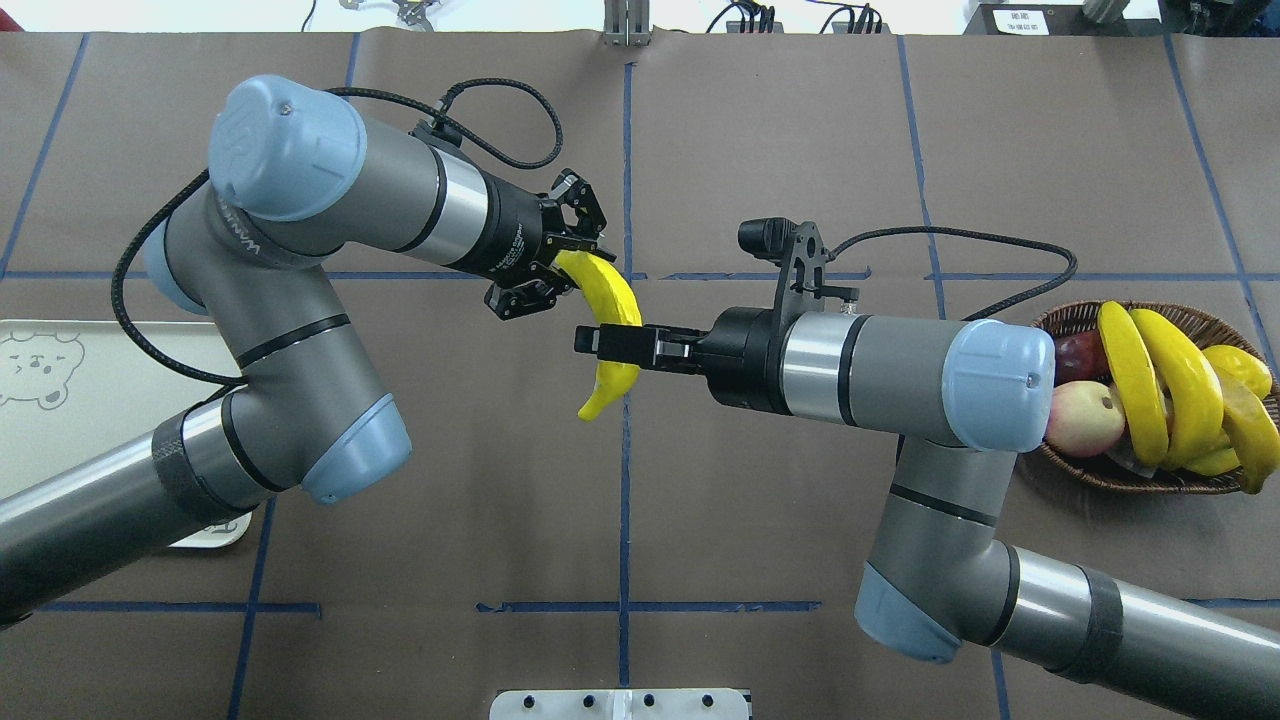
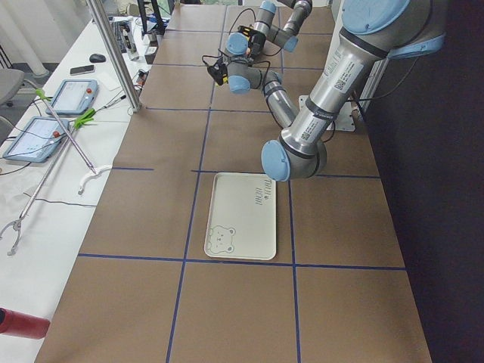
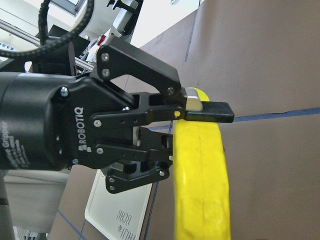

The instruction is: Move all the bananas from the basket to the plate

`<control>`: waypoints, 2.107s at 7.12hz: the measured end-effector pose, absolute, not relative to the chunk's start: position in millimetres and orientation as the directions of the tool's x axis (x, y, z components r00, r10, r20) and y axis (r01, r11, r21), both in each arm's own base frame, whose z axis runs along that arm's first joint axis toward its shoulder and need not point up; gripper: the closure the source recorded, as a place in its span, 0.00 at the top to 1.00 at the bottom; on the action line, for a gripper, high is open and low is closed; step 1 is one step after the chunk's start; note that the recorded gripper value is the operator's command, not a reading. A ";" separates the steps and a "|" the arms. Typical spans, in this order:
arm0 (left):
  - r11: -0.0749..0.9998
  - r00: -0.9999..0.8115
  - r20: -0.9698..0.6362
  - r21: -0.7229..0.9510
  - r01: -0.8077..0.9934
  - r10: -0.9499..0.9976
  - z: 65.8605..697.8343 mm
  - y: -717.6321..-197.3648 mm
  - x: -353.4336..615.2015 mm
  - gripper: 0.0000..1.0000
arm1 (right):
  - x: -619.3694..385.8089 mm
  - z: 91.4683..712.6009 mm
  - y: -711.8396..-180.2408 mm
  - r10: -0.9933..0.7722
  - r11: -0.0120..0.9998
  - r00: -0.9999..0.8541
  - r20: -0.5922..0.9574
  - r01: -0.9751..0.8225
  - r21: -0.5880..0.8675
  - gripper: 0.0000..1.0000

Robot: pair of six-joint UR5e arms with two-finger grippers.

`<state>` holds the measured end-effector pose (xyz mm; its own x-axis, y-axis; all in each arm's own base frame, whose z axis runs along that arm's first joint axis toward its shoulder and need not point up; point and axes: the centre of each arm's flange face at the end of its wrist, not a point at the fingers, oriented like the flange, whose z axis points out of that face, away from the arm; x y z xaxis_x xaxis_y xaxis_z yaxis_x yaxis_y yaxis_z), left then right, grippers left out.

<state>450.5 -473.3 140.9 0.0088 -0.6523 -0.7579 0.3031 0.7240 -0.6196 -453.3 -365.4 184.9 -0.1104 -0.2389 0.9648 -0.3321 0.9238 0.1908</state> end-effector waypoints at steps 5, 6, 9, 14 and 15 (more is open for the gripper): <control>0.760 0.154 -0.776 -0.522 0.388 -0.612 261.7 -470.1 411.3 0.00 | -377.9 262.6 -417.7 -0.127 0.974 0.078 0.989 -0.177 0.140 1.00; 0.782 0.221 -0.782 -0.466 0.414 -0.583 309.6 -466.2 390.7 0.00 | -367.4 288.3 -425.2 -0.069 0.979 0.152 0.986 -0.179 0.097 1.00; 0.853 0.436 -0.762 -0.286 0.436 -0.479 443.9 -445.6 304.2 0.00 | -322.3 380.8 -442.4 -0.046 0.981 0.407 0.912 -0.153 0.117 1.00; 0.735 0.441 -0.632 -0.325 0.595 -0.637 616.5 -460.1 154.8 0.07 | -179.5 470.6 -470.3 -0.171 0.977 0.565 0.808 -0.006 0.211 1.00; 0.720 0.439 -0.609 -0.350 0.599 -0.661 641.3 -463.3 138.7 0.15 | -167.4 476.4 -473.3 -0.177 0.976 0.579 0.796 0.002 0.216 1.00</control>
<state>138.7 -463.3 641.3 0.4386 -0.6606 -0.6093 0.5986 0.7204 -0.3503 -167.4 -473.3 476.4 0.5790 -0.1774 0.7958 0.0016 0.9763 0.2164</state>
